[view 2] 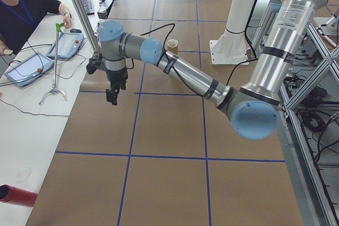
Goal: Collect badminton balls into bucket
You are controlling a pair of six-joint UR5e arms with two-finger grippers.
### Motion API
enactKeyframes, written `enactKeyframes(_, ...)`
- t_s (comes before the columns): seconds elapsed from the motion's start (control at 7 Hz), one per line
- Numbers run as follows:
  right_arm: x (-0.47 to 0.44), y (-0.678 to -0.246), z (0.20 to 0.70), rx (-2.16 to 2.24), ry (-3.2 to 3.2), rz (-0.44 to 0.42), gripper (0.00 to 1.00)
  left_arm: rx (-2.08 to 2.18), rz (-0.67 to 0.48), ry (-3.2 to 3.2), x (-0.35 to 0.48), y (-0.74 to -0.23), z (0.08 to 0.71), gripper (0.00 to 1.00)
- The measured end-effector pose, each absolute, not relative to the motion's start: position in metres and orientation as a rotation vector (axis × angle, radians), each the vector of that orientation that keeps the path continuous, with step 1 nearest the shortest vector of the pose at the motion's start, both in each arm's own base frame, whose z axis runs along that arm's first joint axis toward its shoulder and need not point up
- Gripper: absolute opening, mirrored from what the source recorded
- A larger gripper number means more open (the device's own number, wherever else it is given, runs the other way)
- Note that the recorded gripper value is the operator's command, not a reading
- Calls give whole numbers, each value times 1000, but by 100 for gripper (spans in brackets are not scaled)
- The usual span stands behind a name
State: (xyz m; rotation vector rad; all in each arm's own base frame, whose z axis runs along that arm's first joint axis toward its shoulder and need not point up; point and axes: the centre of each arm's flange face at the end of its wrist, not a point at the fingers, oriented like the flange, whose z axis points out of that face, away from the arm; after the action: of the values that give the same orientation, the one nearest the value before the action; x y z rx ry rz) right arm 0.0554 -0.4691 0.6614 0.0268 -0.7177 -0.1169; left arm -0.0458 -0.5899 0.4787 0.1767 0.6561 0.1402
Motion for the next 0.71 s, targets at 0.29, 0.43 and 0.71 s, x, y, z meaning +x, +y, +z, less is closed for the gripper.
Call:
enactKeyframes(0.29, 55, -469, 661, 27, -718, -117, 100, 74, 97, 759, -64, -552, 590, 100)
enactKeyframes(0.43, 55, -469, 661, 27, -718, -117, 100, 18, 70, 838, -61, -524, 625, 100)
enactKeyframes(0.71, 55, -469, 661, 27, -718, -117, 100, 15, 66, 854, -60, -504, 631, 100)
